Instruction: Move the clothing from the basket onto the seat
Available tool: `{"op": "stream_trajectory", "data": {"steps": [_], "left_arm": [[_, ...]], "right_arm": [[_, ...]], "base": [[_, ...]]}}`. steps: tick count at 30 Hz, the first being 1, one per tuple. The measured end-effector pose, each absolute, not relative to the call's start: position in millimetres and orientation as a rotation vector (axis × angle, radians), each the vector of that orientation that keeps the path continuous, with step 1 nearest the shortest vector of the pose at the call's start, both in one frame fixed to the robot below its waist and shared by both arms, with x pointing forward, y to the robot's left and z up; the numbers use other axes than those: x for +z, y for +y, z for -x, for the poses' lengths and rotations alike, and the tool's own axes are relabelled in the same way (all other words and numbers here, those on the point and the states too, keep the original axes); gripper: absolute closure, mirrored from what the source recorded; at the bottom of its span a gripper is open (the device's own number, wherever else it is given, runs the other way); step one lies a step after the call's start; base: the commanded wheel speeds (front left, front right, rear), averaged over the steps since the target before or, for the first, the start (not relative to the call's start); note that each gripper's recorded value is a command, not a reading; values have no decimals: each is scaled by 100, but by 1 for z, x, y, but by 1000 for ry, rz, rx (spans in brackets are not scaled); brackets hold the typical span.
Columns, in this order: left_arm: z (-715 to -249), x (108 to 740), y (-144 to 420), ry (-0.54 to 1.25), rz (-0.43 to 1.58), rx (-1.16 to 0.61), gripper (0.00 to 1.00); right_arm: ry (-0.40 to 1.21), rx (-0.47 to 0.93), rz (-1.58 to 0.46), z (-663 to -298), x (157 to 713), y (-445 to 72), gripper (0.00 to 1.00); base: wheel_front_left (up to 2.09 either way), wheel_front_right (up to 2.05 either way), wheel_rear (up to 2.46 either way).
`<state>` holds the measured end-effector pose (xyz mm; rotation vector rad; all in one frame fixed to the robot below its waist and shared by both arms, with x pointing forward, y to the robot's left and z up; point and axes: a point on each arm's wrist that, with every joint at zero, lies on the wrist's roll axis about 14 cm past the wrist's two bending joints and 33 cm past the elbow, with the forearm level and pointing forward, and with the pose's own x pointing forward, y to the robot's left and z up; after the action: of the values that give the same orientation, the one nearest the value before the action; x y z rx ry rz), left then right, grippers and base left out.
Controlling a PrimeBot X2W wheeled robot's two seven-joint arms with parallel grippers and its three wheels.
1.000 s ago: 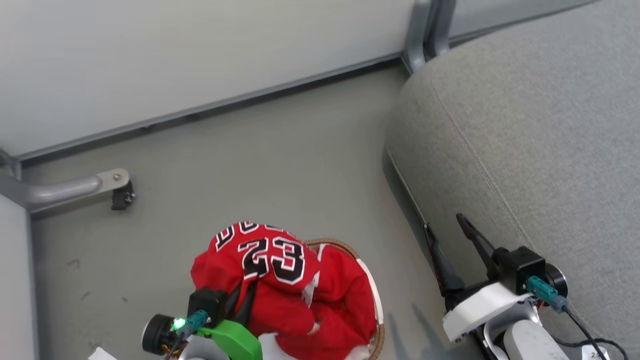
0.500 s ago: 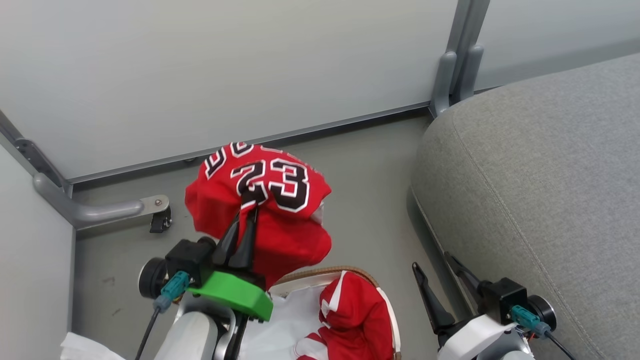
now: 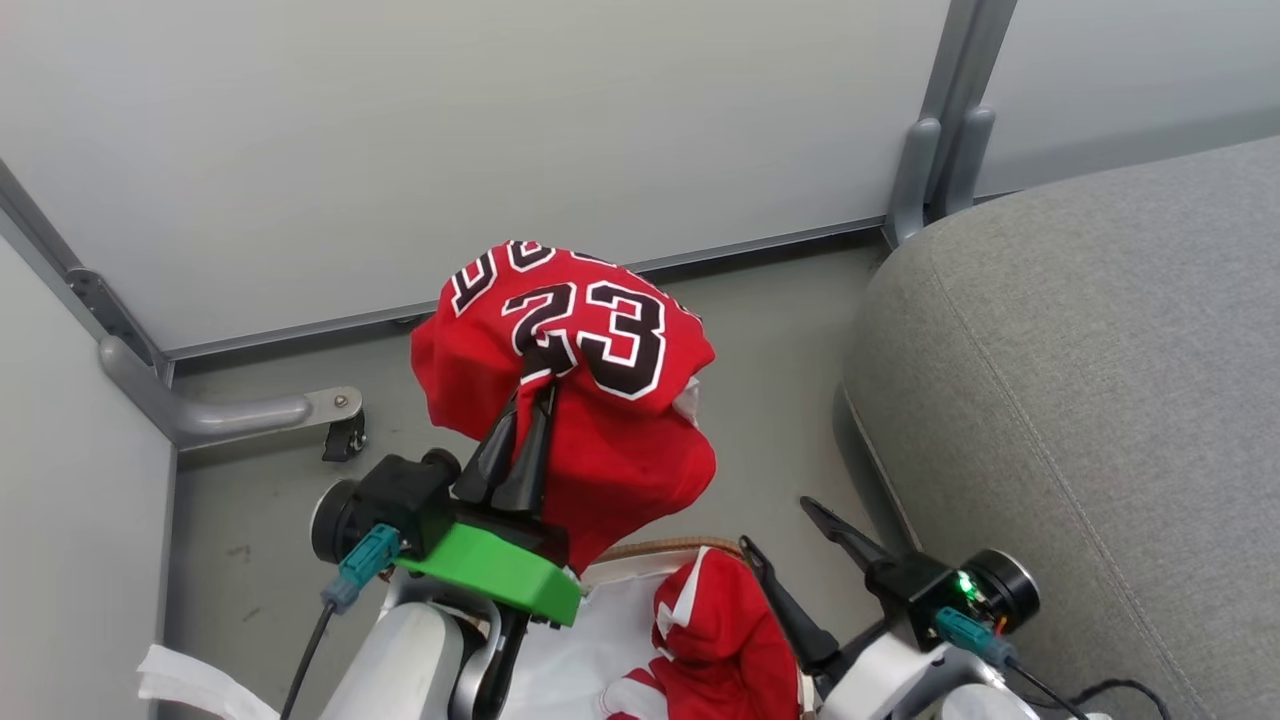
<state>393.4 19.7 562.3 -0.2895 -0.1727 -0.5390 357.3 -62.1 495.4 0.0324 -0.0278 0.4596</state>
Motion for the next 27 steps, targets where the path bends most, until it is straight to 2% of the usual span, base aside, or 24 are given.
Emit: {"op": "stream_trajectory", "data": {"steps": [8, 22, 23, 24, 27], "left_arm": [[-389, 558, 14, -157, 294, -559, 100], [-385, 556, 12, -141, 309, -576, 100], [-384, 555, 12, -138, 310, -578, 100], [-383, 554, 11, -133, 315, -580, 100], [-383, 552, 13, -126, 319, -575, 100]], "right_arm": [[-109, 626, 21, -371, 524, -12, 0], [-51, 737, 114, -394, 506, 24, 0], [-43, 739, 110, -395, 504, 25, 58], [-34, 747, 103, -395, 503, 28, 98], [-24, 763, 63, -396, 502, 35, 100]], "base": [[0, 0, 0], [0, 0, 0], [0, 0, 0], [0, 0, 0], [0, 0, 0]]}}
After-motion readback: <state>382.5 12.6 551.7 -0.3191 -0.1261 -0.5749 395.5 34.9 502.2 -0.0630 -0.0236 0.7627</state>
